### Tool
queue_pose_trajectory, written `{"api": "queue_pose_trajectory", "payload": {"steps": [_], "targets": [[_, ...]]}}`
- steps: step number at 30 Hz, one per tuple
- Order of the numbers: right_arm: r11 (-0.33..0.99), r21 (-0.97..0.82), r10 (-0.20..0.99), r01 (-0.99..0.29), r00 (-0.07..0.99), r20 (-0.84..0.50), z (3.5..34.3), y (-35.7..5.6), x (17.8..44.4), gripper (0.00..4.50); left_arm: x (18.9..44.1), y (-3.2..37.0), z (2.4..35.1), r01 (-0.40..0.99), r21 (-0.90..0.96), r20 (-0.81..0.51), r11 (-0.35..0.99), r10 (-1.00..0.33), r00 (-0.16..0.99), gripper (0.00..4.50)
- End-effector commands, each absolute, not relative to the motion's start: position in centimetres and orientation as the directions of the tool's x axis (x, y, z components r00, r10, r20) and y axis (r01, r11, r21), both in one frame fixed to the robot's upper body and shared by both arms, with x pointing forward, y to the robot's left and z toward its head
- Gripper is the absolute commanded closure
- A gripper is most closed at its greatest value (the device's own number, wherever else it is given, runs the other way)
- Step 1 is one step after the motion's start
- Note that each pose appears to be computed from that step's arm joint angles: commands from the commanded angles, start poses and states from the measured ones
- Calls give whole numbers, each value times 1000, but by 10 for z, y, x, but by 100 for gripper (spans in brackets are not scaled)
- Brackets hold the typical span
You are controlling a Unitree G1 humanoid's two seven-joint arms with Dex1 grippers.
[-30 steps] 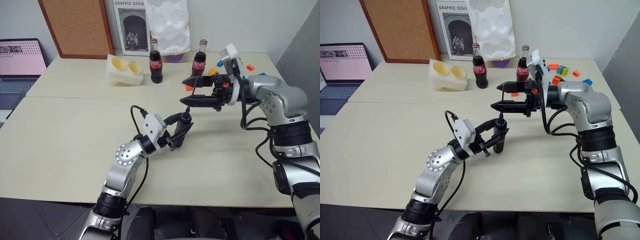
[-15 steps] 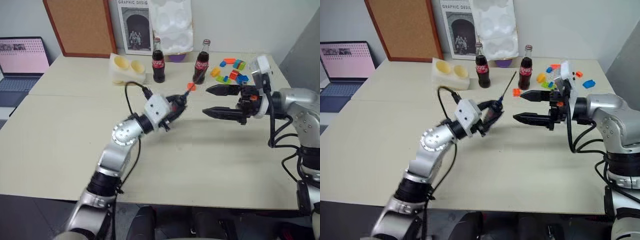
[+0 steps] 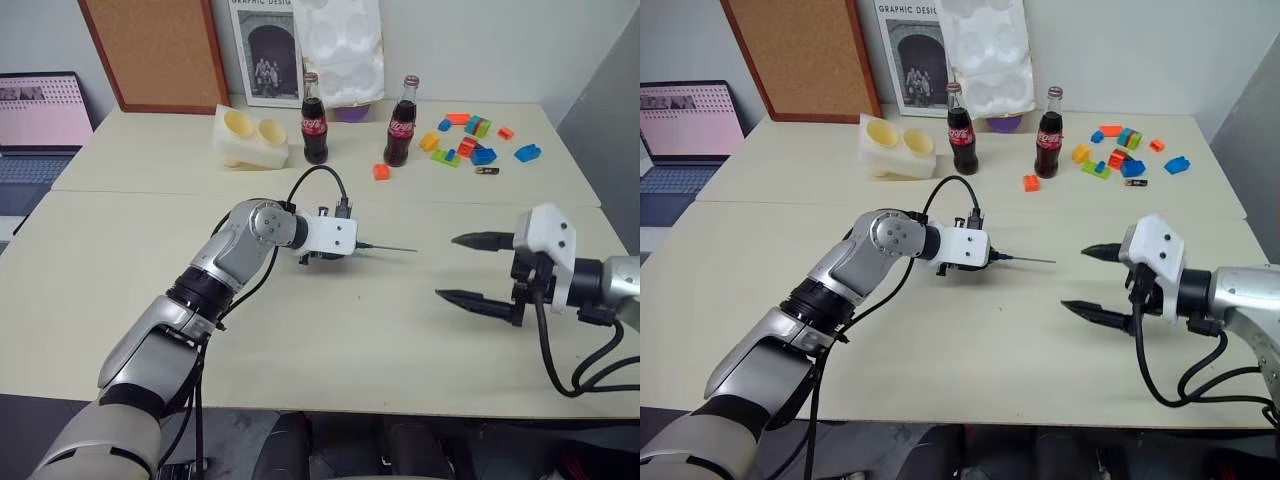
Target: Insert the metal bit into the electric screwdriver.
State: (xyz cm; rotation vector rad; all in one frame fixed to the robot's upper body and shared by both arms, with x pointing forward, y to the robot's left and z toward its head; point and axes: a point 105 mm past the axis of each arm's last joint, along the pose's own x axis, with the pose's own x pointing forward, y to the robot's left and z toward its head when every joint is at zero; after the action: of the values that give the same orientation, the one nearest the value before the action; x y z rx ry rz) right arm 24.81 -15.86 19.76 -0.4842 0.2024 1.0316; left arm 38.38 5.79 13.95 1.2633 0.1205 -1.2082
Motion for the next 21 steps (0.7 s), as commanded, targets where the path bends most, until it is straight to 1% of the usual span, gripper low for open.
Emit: {"api": "queue_pose_trajectory", "payload": {"steps": [1, 3, 5, 6, 7, 9, 14, 16, 17, 18, 19, 21], "targets": [[402, -341, 773, -850, 515, -372, 203, -154, 242, 0, 378, 49, 125, 762, 593, -713, -259, -607, 349, 285], [410, -336, 772, -848, 519, -367, 202, -153, 240, 0, 377, 51, 116, 782, 562, -740, -270, -587, 328, 285], [419, -332, 770, -845, 524, -363, 202, -153, 238, 0, 376, 57, 108, 796, 529, -770, -294, -561, 304, 215], [420, -330, 770, -845, 524, -364, 201, -152, 237, 0, 376, 59, 106, 803, 517, -778, -297, -555, 295, 209], [421, -329, 769, -845, 525, -366, 201, -153, 237, 0, 376, 60, 103, 808, 507, -784, -299, -549, 288, 192], [421, -327, 768, -846, 524, -369, 200, -152, 235, 0, 376, 64, 100, 813, 494, -796, -307, -537, 280, 140], [419, -325, 765, -848, 522, -377, 201, -153, 234, 0, 375, 65, 97, 820, 484, -798, -306, -538, 270, 53], [416, -325, 763, -849, 520, -383, 202, -154, 234, 0, 378, 62, 102, 814, 505, -778, -287, -561, 284, 15], [415, -326, 763, -850, 520, -384, 203, -154, 234, 0, 379, 60, 105, 810, 516, -767, -279, -572, 291, 5], [414, -325, 762, -850, 519, -386, 203, -154, 235, 0, 380, 56, 111, 808, 533, -739, -250, -602, 301, 5], [413, -328, 761, -850, 520, -388, 203, -155, 235, 0, 382, 53, 118, 815, 540, -711, -210, -631, 309, 5], [414, -331, 757, -848, 522, -393, 203, -156, 237, 0, 385, 54, 143, 835, 541, -635, -106, -703, 322, 5]]}}
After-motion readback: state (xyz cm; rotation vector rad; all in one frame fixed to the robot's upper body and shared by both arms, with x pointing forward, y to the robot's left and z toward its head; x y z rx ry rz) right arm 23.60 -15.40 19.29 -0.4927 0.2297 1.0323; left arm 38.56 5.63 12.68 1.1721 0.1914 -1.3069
